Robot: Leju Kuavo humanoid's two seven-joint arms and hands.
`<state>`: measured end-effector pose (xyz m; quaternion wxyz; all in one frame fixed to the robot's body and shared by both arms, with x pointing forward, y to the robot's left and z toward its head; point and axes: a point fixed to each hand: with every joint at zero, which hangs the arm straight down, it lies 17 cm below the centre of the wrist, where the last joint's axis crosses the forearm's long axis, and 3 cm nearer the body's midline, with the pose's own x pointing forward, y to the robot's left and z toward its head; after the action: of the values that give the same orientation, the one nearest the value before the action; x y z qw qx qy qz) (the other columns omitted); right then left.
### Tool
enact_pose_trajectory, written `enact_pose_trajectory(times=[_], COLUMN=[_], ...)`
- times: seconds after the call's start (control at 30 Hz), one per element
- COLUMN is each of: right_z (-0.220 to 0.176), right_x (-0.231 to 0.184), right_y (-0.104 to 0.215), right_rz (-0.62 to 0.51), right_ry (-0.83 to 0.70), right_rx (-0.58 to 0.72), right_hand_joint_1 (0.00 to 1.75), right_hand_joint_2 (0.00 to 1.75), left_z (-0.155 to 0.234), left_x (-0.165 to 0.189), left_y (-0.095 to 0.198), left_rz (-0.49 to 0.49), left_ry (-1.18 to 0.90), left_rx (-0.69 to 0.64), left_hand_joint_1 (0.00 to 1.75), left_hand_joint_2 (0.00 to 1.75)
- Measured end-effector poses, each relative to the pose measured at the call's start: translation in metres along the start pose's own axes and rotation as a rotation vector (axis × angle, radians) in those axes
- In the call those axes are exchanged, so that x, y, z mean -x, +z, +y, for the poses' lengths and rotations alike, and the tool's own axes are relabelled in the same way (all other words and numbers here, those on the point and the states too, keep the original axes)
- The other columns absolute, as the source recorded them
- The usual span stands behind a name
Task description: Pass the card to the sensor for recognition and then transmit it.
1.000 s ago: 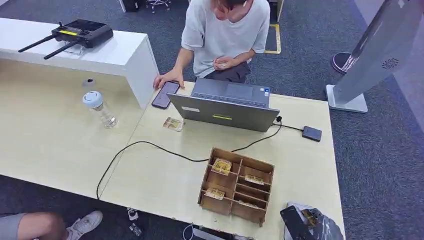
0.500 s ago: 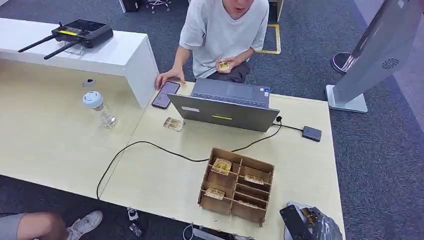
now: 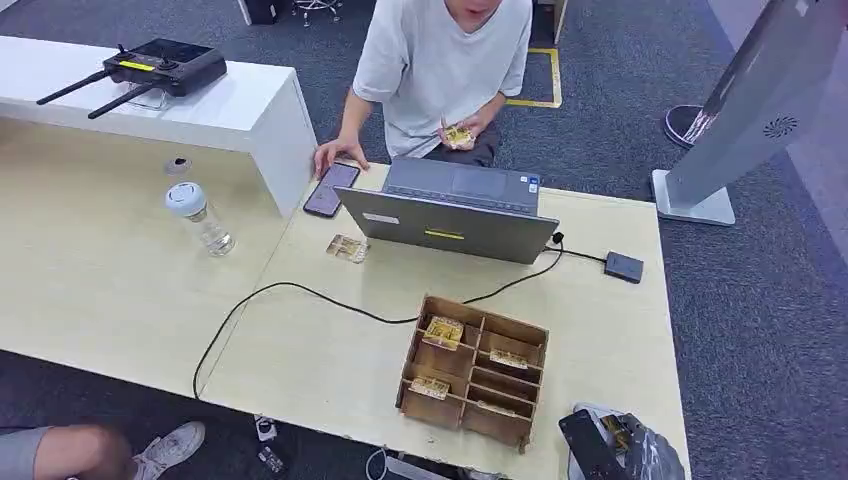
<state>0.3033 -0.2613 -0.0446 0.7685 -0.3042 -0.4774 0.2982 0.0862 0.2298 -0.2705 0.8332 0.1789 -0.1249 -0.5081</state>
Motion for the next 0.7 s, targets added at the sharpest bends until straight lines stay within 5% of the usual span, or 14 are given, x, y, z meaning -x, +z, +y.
enact_pose_trajectory(times=[0.7], right_z=[-0.084], right_x=[-0.103], right_y=[0.025], right_rz=[-0.332], right_ry=[-0.065], right_rx=[0.264], right_hand_joint_1=[1.75], right_hand_joint_2=[1.75], left_z=[-0.001], left_x=[0.001], left_y=[0.0], left_rz=[0.007], left_ry=[0.046], left_rx=[0.006], left_hand_joint_1=[0.0], left_hand_joint_2=[0.0])
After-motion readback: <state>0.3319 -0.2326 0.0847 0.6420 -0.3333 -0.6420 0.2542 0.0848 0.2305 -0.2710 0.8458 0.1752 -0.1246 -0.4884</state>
